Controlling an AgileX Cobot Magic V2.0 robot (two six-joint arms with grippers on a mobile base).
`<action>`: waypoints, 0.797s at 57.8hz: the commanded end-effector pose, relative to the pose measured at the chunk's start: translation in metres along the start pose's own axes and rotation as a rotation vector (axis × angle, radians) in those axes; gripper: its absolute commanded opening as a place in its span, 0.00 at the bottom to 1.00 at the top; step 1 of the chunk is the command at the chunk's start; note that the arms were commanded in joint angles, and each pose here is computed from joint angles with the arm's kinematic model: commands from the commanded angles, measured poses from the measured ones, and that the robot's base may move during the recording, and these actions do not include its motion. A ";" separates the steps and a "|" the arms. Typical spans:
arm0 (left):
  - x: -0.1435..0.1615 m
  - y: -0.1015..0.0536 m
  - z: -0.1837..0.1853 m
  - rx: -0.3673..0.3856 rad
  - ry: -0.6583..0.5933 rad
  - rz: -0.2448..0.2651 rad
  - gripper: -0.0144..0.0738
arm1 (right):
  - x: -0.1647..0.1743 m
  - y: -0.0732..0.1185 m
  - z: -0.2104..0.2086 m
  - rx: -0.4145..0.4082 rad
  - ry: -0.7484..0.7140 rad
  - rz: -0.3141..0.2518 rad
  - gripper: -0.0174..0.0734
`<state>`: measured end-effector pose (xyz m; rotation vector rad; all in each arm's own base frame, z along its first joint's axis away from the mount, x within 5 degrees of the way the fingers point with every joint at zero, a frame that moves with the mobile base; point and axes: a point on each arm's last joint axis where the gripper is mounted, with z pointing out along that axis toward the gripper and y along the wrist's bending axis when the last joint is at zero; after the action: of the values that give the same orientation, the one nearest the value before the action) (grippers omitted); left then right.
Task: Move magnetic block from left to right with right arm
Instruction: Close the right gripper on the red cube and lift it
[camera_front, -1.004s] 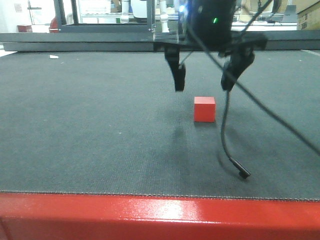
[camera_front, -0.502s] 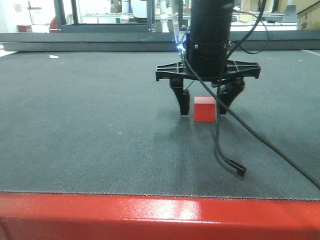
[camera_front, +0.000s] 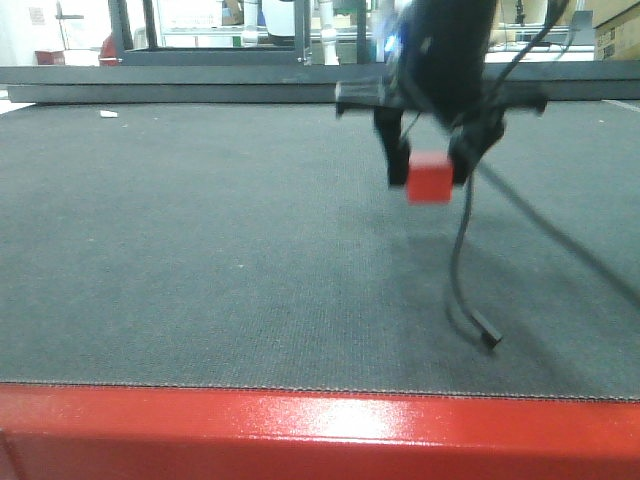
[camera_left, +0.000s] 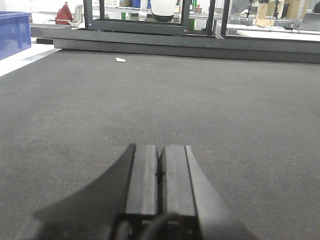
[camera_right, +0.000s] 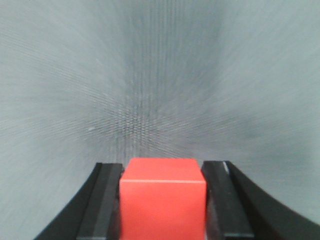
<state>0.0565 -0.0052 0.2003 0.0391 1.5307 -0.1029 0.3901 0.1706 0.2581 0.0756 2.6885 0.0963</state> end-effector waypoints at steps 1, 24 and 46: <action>-0.006 0.000 -0.001 0.002 -0.088 -0.011 0.02 | -0.009 -0.018 -0.062 -0.054 -0.160 -0.050 0.41; -0.006 0.000 -0.001 0.002 -0.088 -0.011 0.02 | 0.094 -0.103 -0.116 -0.088 -0.376 -0.112 0.41; -0.006 0.000 -0.001 0.002 -0.088 -0.011 0.02 | 0.200 -0.143 -0.165 -0.169 -0.691 -0.134 0.41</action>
<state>0.0565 -0.0052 0.2003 0.0391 1.5307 -0.1029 0.1477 0.0383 0.2872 -0.0862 2.1619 0.1964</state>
